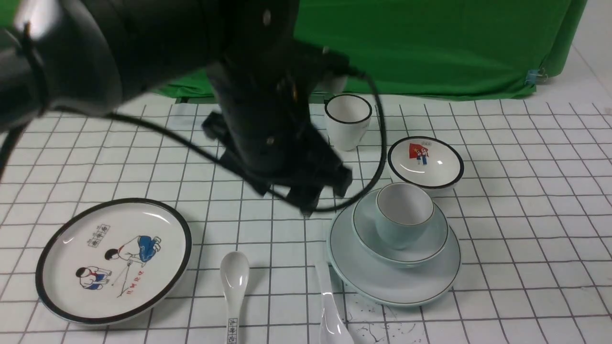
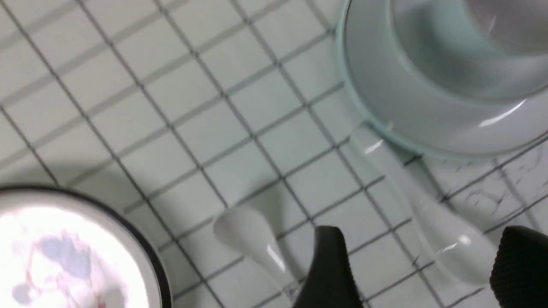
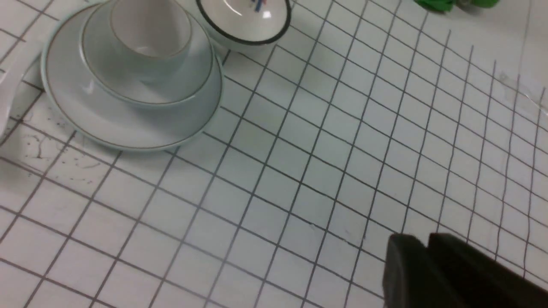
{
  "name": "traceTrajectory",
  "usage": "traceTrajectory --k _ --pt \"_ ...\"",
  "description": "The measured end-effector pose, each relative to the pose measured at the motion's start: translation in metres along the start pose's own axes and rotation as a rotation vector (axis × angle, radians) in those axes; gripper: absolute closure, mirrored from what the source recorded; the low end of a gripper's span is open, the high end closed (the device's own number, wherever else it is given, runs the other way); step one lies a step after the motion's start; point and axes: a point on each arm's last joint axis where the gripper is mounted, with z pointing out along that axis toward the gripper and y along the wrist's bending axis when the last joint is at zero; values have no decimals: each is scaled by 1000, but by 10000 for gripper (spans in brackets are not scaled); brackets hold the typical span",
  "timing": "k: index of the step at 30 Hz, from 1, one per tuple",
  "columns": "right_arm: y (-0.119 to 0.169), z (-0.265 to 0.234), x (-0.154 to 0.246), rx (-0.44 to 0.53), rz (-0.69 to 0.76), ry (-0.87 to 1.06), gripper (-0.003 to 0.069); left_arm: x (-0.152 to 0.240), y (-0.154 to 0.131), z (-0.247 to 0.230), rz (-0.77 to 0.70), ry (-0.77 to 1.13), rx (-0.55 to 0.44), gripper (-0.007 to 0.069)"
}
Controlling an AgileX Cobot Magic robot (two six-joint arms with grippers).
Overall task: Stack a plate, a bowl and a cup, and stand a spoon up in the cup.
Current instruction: Use the left arm to grab a blue soup spoon
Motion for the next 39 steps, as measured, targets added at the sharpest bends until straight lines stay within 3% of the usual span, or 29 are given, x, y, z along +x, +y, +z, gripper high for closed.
traceTrajectory --k 4,18,35,39 --pt "3 -7 3 -28 -48 -44 551 19 -12 42 -86 45 11 193" --pt "-8 -39 29 -1 -69 -196 536 15 -30 123 -251 89 65 193" --pt "-8 -31 39 36 -79 -163 535 17 -26 153 -283 122 -7 196" --pt "-9 -33 42 45 -68 -173 535 18 -25 153 -275 133 -20 249"
